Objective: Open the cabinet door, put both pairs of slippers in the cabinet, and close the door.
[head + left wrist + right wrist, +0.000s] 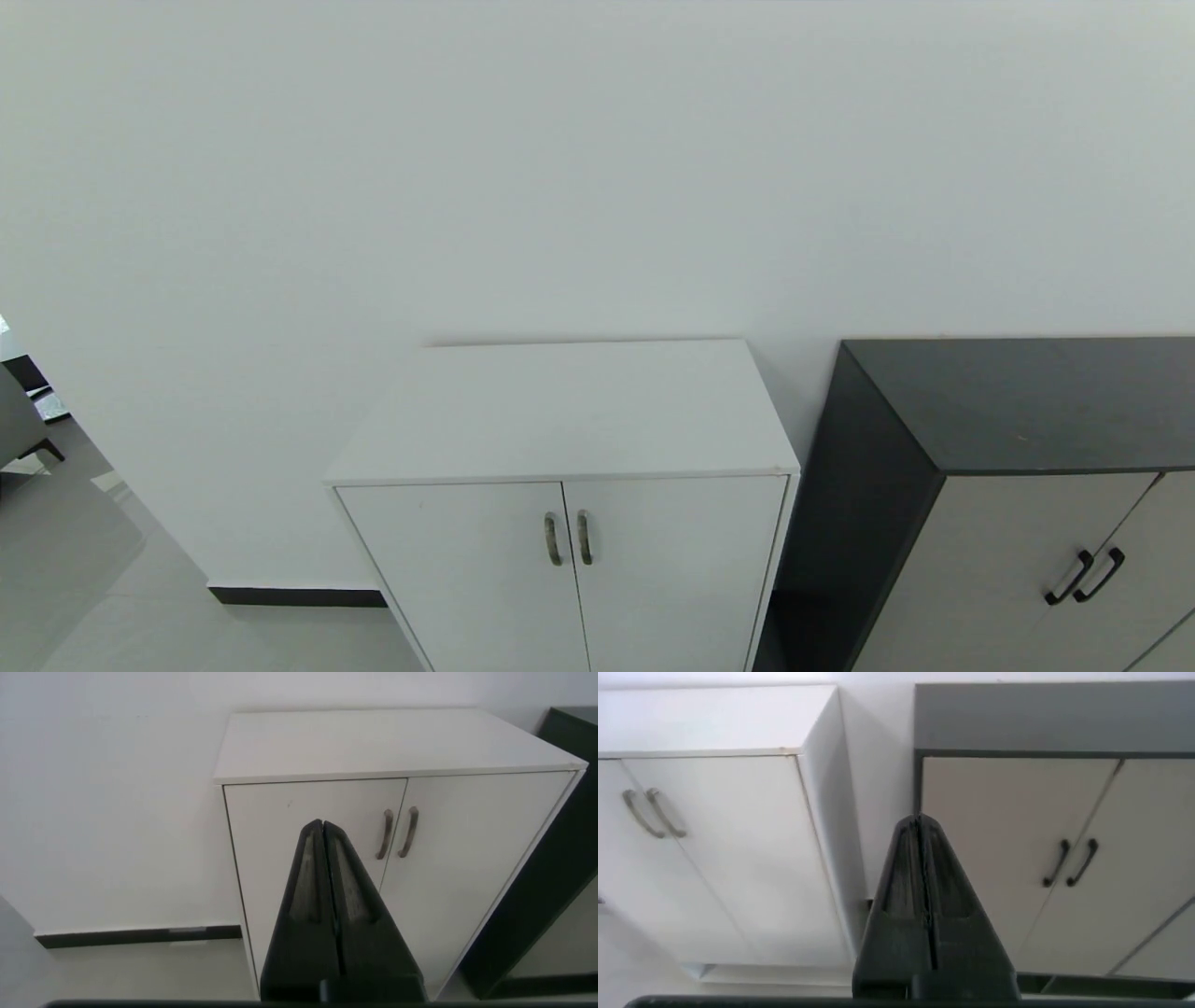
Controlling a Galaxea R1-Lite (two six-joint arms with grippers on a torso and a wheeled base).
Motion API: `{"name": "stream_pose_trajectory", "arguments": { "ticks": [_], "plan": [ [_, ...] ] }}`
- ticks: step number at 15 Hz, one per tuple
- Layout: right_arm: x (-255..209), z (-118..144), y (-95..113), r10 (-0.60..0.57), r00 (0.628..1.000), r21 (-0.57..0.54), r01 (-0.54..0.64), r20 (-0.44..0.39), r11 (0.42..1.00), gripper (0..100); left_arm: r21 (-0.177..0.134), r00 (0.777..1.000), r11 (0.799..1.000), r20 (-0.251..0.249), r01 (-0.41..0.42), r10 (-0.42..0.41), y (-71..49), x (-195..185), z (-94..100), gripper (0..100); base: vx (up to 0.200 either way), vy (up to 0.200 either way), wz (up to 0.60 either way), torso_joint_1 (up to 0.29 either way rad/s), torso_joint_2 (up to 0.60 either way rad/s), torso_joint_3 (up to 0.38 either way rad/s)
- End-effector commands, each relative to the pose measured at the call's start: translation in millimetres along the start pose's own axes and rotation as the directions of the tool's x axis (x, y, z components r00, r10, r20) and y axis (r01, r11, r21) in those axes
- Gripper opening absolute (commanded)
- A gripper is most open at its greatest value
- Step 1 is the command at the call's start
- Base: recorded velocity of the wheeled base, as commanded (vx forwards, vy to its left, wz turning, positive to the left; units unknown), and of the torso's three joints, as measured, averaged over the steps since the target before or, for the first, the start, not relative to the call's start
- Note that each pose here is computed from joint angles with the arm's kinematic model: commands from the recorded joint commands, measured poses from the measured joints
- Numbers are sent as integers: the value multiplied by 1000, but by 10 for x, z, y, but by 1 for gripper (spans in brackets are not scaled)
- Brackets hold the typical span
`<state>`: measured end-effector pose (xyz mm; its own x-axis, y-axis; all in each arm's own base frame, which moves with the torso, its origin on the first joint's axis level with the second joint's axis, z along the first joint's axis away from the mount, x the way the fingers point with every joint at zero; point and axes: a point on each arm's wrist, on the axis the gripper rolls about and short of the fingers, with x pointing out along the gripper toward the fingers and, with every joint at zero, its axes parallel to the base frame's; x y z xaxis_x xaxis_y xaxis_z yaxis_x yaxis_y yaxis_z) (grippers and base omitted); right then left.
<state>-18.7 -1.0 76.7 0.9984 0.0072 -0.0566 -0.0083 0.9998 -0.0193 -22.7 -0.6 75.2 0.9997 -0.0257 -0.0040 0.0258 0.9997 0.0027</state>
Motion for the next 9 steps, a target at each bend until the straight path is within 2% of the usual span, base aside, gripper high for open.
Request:
{"name": "stream_pose_trajectory", "arguments": {
  "ticks": [1, 9],
  "plan": [
    [-39, -14, 3, -54, 997, 1, 54, 49, 999, 0, 0, 1000, 1000, -1, 0, 0, 0, 1, 0, 0, 0, 0, 0, 0, 0, 0],
    [-40, -16, 4, -50, 997, 28, 48, 54, 998, 0, -1, 1000, 1000, -1, 3, -3, -1, 1, 0, 0, 0, 0, 0, 0, 0, 0]
  ]
}}
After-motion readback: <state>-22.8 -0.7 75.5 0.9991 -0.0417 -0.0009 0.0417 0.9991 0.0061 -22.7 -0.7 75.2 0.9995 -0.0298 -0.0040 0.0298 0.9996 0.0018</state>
